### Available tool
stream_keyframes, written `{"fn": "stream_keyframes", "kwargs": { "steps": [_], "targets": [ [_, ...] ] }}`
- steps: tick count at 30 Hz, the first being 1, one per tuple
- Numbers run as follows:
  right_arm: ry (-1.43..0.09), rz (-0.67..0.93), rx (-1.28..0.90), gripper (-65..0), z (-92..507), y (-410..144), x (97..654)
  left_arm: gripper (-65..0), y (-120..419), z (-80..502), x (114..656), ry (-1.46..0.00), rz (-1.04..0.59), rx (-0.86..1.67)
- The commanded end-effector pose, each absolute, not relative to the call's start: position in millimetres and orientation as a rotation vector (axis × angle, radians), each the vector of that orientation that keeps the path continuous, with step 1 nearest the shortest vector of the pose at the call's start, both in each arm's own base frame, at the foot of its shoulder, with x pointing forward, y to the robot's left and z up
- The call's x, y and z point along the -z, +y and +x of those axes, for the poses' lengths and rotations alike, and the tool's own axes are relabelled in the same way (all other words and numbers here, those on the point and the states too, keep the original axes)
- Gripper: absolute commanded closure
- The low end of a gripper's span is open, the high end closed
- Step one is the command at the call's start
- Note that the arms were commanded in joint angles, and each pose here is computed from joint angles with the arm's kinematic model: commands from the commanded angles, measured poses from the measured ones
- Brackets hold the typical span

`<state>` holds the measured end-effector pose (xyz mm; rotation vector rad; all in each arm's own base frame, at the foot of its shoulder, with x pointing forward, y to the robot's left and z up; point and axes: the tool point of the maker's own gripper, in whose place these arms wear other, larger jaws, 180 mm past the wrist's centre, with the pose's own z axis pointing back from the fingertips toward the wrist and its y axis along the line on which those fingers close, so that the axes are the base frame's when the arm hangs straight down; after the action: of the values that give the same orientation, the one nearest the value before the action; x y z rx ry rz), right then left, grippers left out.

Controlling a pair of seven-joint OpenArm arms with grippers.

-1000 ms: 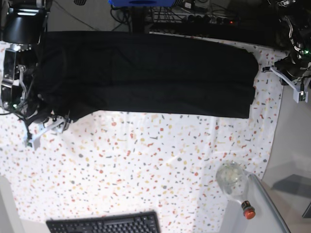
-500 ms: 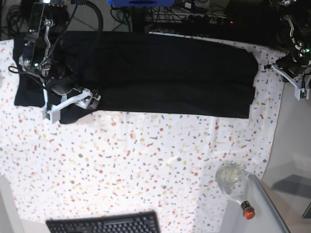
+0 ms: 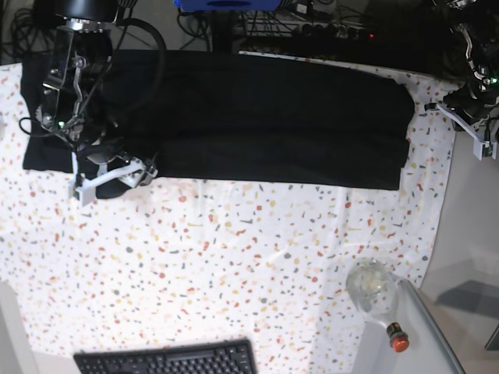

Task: Layout the t-shirt on the table in an organized manner, then fold the t-shirt properly
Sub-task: 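Smooth the folded shirt end with the right gripper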

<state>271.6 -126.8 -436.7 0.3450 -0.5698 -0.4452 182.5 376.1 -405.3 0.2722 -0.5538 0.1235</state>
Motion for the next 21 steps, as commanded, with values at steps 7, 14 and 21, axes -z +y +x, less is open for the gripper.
{"fn": "stream_keyframes", "kwargs": {
  "steps": [7, 14, 21],
  "targets": [
    [-0.601, 0.343, 0.458, -40.4, 277, -134, 431, 0.0, 384, 188, 395, -0.584, 0.299, -0.117],
    [-0.62, 0.355, 0.455, -40.4, 291, -133, 426, 0.0, 384, 188, 395, -0.584, 0.299, -0.117],
    [-0.577, 0.373, 0.467, -40.4, 299, -127, 441, 0.0, 384, 187, 395, -0.583, 0.299, -0.117]
  ]
}}
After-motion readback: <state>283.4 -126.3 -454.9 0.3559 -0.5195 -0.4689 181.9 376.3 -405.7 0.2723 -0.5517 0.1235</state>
